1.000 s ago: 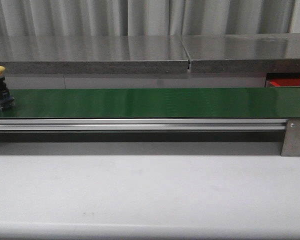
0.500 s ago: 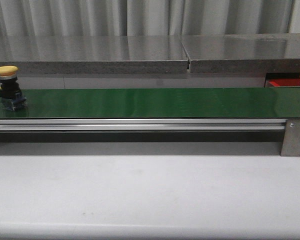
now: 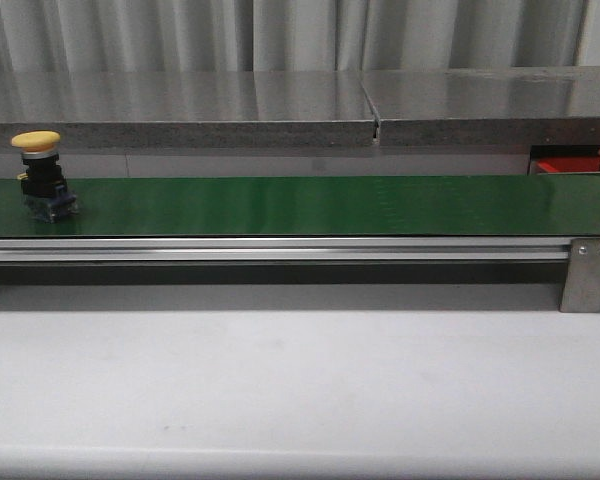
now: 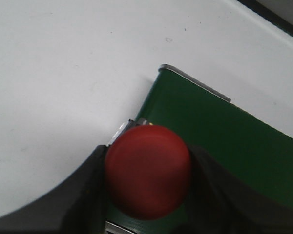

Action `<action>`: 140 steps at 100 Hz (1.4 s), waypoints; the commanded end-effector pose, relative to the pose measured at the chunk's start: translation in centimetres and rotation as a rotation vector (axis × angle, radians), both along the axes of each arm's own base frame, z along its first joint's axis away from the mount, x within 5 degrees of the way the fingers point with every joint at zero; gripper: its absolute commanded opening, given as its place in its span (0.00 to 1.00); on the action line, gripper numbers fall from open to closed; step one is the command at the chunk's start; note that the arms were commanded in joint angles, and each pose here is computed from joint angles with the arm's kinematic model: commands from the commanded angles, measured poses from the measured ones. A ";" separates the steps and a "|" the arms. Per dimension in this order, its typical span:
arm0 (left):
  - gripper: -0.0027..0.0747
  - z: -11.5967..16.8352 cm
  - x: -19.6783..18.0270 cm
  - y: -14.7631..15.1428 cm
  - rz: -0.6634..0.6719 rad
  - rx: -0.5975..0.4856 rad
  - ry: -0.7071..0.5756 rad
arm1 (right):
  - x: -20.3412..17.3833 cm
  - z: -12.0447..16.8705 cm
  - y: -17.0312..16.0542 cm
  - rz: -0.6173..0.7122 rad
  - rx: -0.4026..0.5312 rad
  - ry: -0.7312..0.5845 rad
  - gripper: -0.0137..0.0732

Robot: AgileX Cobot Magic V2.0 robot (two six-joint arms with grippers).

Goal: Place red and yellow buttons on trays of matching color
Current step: 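Set the red button on the belt and open the left gripper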

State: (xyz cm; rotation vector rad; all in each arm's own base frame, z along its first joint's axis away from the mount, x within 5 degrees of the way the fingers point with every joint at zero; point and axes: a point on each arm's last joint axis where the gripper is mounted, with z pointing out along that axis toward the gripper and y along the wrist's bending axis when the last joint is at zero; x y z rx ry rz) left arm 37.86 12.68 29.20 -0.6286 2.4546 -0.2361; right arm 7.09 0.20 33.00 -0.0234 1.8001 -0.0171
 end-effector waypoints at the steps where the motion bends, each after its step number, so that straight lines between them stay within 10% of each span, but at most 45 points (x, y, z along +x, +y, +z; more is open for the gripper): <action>1: 0.01 2.4 0.2 -1.0 -0.014 0.018 -0.106 | 0.1 1.3 -0.1 -0.010 -0.015 -0.088 0.02; 35: 0.08 -0.6 1.7 -1.6 -0.040 -0.024 -0.028 | 0.1 1.3 -0.1 -0.010 -0.015 -0.088 0.02; 72: 0.82 -0.2 1.5 -1.7 -0.045 -0.025 -0.026 | 0.1 1.3 -0.1 -0.010 -0.015 -0.088 0.02; 112: 0.74 5.6 -0.7 -5.2 -0.185 0.078 -0.167 | 0.1 1.4 -0.1 -0.011 -0.015 -0.089 0.02; 140: 0.01 9.6 -2.8 -10.1 -0.337 0.137 -0.279 | 0.1 1.4 -0.1 -0.011 -0.015 -0.093 0.02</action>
